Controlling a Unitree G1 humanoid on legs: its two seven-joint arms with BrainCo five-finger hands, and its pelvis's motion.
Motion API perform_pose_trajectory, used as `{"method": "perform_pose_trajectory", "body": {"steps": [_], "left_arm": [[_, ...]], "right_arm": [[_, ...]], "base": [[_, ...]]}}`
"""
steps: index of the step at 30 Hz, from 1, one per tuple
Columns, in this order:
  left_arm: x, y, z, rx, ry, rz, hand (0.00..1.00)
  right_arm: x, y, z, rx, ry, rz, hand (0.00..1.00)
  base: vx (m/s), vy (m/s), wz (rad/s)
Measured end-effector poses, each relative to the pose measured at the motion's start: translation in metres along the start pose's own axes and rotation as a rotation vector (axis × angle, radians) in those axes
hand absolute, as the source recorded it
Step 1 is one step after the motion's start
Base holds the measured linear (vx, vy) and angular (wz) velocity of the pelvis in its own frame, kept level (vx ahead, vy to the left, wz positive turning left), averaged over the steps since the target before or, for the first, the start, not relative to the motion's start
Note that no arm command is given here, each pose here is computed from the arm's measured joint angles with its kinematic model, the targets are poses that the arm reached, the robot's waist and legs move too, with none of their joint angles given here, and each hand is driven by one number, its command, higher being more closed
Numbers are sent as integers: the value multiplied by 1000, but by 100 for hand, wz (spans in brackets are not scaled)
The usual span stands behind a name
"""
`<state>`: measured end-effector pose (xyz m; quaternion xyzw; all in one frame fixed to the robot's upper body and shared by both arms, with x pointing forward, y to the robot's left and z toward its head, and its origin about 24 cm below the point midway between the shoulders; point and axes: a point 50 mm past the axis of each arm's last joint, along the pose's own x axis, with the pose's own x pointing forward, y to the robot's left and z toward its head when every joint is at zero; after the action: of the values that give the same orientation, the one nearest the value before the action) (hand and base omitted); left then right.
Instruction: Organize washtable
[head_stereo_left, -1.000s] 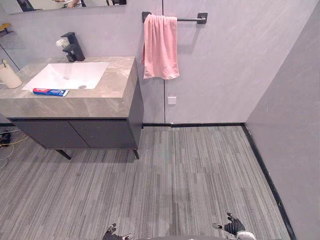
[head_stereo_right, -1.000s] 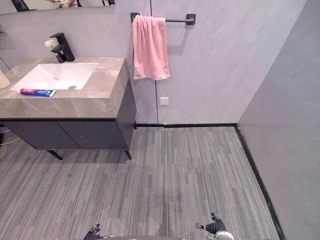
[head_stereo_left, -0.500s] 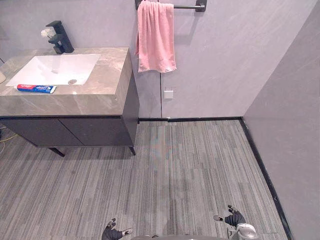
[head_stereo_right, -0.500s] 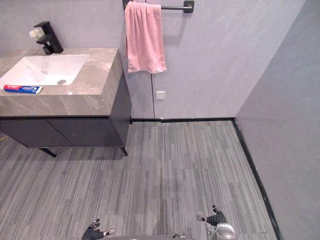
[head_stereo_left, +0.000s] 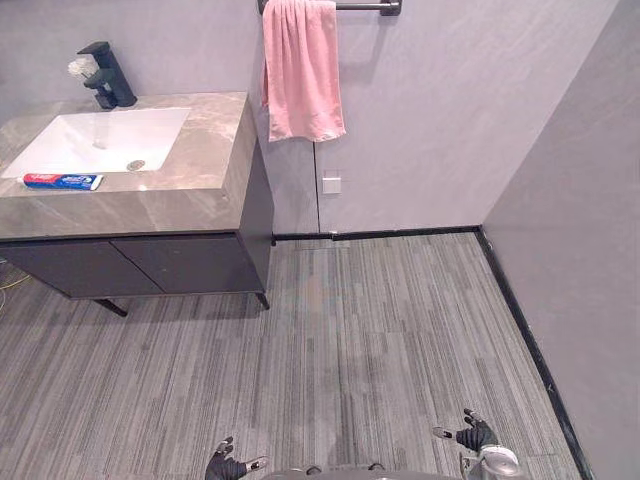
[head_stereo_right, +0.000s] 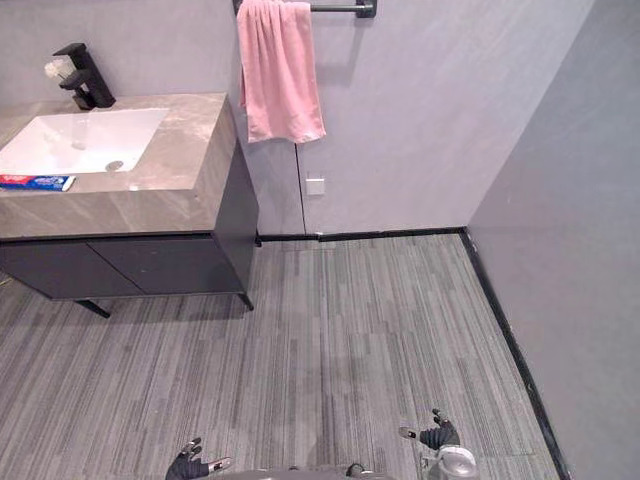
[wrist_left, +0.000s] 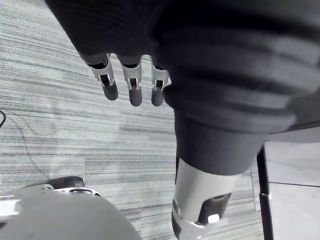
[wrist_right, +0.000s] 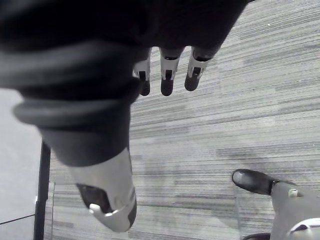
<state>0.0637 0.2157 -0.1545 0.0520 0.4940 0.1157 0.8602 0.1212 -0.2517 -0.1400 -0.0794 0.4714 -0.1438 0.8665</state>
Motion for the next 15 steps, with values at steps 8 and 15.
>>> {"method": "perform_pose_trajectory", "body": {"steps": [8,15], "left_arm": [[2,6,13,12,-53,8,0],[6,18,36,83,-138,14,0]], "right_arm": [[2,-3,12,14,-35,-8,0],[3,-4,18,-8,-56,-1,0]], "base": [[63,-4,-27],[122,49,-3]]}}
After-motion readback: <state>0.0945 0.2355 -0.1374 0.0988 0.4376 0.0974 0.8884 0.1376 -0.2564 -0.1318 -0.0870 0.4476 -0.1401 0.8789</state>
